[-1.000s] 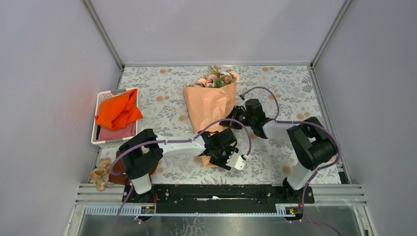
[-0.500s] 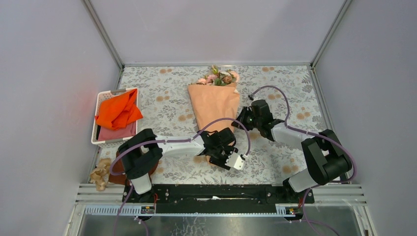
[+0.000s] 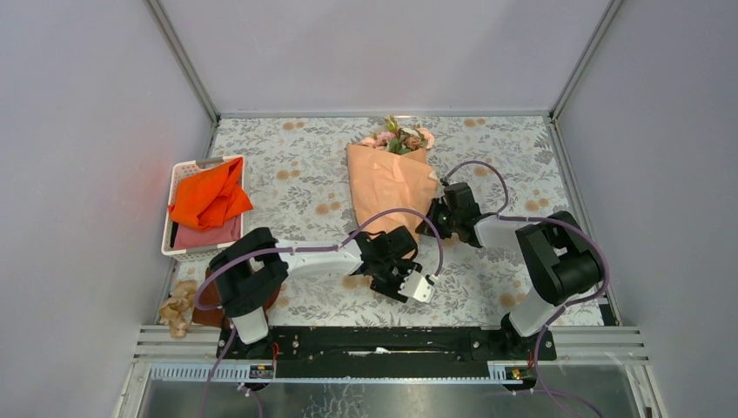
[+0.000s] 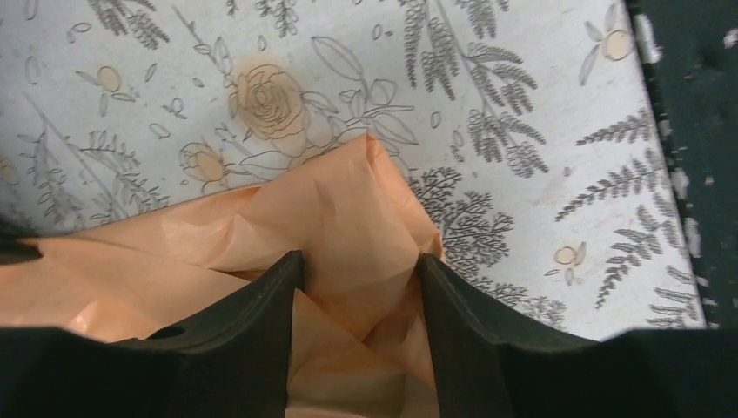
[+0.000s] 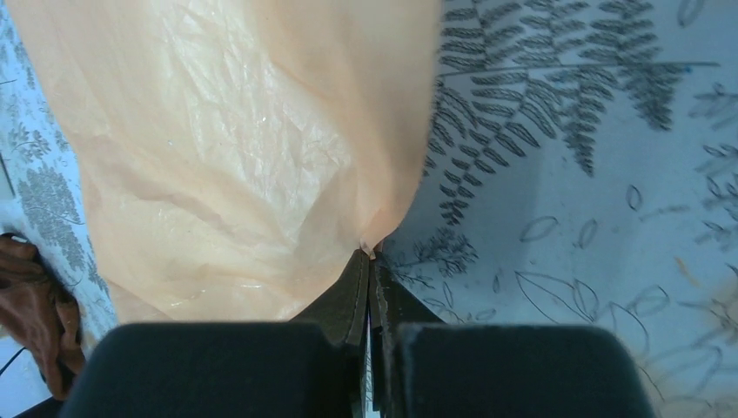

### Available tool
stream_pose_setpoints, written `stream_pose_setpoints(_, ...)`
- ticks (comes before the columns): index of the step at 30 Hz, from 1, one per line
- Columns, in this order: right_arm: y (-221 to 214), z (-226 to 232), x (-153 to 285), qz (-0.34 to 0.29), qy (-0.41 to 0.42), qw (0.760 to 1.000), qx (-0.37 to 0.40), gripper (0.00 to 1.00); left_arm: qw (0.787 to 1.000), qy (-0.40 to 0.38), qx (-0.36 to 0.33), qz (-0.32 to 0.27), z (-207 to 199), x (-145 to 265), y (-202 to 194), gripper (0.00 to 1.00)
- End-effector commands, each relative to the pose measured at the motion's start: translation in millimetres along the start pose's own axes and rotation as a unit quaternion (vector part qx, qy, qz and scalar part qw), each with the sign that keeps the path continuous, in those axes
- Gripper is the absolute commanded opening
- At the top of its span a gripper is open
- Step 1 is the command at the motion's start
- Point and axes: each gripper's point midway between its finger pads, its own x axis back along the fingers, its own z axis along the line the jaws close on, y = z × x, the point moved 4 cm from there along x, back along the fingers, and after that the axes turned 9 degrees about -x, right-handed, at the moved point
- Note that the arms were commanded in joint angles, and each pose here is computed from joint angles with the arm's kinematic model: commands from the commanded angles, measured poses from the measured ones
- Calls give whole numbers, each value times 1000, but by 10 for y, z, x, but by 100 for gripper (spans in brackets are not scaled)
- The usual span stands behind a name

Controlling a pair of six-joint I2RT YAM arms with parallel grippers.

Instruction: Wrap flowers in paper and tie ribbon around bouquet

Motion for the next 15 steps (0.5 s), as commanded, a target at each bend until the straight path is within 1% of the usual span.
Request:
stream_pose_setpoints(1, 40, -225, -137, -8, -39, 999, 9, 0, 988, -134, 69, -29, -546, 51, 101, 59)
stream_pose_setpoints(4, -18, -277, -162, -3, -42, 999, 3, 0, 987, -118, 82, -68, -356, 349, 415, 65)
stream_pose_setpoints(6, -33, -295, -172, 0, -46, 999, 0, 0, 984, -135, 83, -83, -344, 572, 567, 67)
stream_pose_setpoints(8, -41, -307, -174, 2, -48, 999, -1, 0, 981, -148, 72, -101, -333, 774, 701, 68)
stream_pose_setpoints(10, -43, -306, -172, 2, -47, 999, -1, 0, 980, -144, 69, -122, -272, 939, 775, 67)
stream_pose_setpoints(12, -49, -306, -173, 3, -47, 999, -1, 0, 977, -118, 89, -152, -109, 1045, 746, 63)
stream_pose_setpoints(14, -57, -305, -179, 4, -45, 999, -2, 0, 977, -66, 130, -158, 174, 1056, 567, 51)
stream_pose_setpoints(15, -62, -304, -181, 5, -44, 999, -3, 0, 976, -35, 157, -145, 313, 1015, 453, 44)
